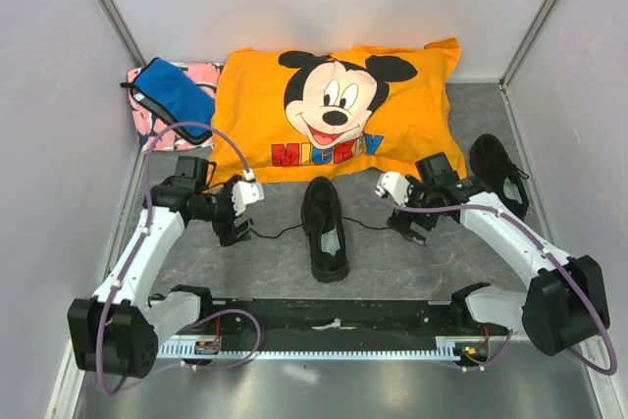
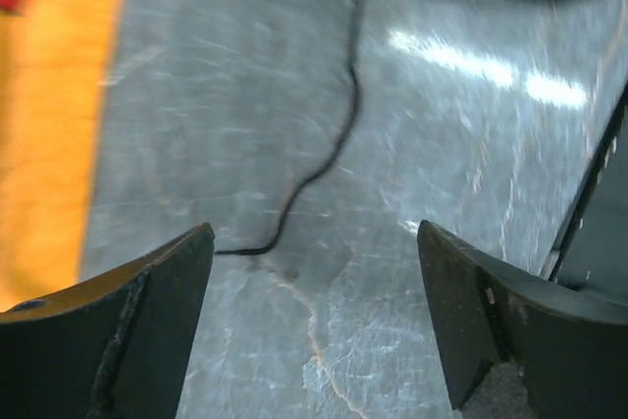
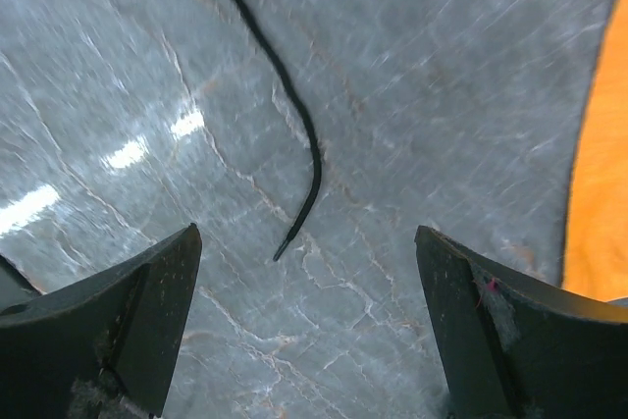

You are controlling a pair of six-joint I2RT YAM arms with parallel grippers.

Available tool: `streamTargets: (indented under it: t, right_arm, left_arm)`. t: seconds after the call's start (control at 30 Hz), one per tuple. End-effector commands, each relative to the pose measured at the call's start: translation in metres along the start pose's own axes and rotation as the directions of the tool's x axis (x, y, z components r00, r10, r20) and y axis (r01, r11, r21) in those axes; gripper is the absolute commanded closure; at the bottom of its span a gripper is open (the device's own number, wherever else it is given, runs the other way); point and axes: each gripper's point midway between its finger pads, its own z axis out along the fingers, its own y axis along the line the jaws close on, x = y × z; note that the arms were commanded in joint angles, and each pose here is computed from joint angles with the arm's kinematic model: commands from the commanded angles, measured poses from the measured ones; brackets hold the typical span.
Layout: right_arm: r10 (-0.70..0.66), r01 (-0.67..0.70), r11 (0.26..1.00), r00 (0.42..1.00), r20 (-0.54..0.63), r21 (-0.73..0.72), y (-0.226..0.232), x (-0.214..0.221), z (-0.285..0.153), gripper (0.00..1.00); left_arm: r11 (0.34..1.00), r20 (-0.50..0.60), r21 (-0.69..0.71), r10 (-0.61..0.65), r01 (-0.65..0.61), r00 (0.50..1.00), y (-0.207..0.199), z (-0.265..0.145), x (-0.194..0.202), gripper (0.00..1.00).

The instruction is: Tie the shoes

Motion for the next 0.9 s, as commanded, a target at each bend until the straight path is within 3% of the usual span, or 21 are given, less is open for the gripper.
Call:
streamTargets:
  t: [0.0,0.37,0.5,0.6,0.7,0.8,0.87]
  right_arm:
    - [-0.069,0.070,0.997,0.997,-0.037,0.038,-0.007,0.014,0.009,0.02]
    - [-0.013,0.013,1.000,0.996,-0.085,-0.005,0.005,0.038,0.041,0.02]
    - [0.000,-0.001,1.000,0.993,-0.120,-0.004,0.004,0.046,0.050,0.02]
    - [0.006,-0.008,1.000,0.989,-0.147,-0.011,0.005,0.054,0.057,0.02]
    - [0.025,-0.024,1.000,0.989,-0.149,0.014,0.002,0.056,0.062,0.11]
    - [0.042,-0.036,0.999,0.986,-0.159,0.037,-0.001,0.058,0.066,0.40]
    - [0.051,-0.044,0.998,0.986,-0.160,0.046,-0.002,0.058,0.064,0.68]
  left_arm:
    - [0.966,0.011,0.092,0.241,-0.241,0.971,-0.006,0.021,0.015,0.13]
    - [0.919,-0.062,0.144,0.379,-0.368,0.923,0.009,0.063,0.051,0.26]
    - [0.919,-0.099,0.152,0.382,-0.365,0.919,0.019,0.072,0.061,0.39]
    - [0.919,-0.130,0.162,0.380,-0.358,0.916,0.021,0.076,0.070,0.44]
    - [0.916,-0.135,0.163,0.388,-0.366,0.912,0.019,0.079,0.075,0.47]
    - [0.915,-0.150,0.185,0.386,-0.358,0.910,0.012,0.080,0.085,0.56]
    - [0.914,-0.161,0.196,0.387,-0.355,0.908,0.008,0.080,0.090,0.60]
